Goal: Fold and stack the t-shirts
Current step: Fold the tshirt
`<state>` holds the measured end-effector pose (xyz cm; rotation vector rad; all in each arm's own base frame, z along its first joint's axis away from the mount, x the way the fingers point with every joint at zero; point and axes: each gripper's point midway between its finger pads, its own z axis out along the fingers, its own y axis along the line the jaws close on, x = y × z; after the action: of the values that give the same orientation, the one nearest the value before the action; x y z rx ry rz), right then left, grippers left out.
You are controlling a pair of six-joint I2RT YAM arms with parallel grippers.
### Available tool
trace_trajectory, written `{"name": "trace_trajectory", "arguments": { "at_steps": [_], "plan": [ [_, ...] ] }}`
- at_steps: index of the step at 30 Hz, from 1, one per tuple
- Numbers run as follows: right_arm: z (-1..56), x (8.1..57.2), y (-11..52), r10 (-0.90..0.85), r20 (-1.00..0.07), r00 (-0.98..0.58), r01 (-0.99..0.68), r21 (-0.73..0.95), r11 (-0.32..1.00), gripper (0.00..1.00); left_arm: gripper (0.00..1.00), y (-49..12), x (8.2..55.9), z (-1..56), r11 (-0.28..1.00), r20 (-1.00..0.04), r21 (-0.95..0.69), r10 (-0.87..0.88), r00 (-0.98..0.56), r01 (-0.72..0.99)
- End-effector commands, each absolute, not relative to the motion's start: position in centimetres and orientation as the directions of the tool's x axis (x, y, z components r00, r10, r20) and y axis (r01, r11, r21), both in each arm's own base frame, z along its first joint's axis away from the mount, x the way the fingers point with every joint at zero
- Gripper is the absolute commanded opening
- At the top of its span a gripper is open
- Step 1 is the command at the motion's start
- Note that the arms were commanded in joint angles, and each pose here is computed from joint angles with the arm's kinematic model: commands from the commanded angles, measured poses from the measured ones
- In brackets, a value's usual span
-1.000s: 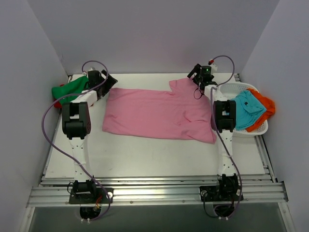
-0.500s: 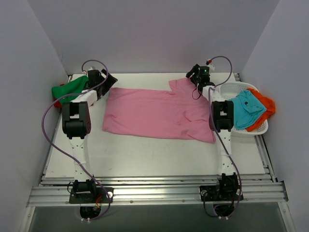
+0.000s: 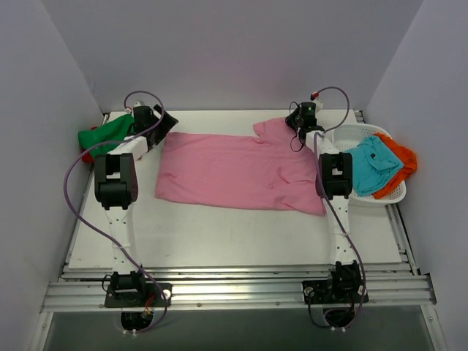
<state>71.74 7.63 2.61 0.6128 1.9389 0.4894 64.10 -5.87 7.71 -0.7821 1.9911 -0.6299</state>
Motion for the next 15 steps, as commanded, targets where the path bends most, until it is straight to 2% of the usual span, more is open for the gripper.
{"name": "trace_trajectory", "arguments": {
  "at_steps": [1, 8, 15],
  "plan": [
    [1.2, 71.0, 8.5, 0.591, -0.690, -0.418, 0.203, 0.563, 0.801, 0.05, 0.94, -5.1, 65.1, 9.1, 0.679, -0.576, -0.686, -0.726, -0.375, -0.261],
    [0.9, 70.6, 8.1, 0.589, -0.690, -0.420, 0.211, 0.557, 0.803, 0.02, 0.96, -2.7, 64.6, 8.9, 0.665, -0.559, -0.668, -0.744, -0.366, -0.332],
    [0.6, 70.4, 7.7, 0.589, -0.691, -0.419, 0.221, 0.551, 0.805, 0.01, 0.96, -2.6, 63.2, 11.9, 0.679, -0.585, -0.662, -0.733, -0.347, -0.317]
  ]
}}
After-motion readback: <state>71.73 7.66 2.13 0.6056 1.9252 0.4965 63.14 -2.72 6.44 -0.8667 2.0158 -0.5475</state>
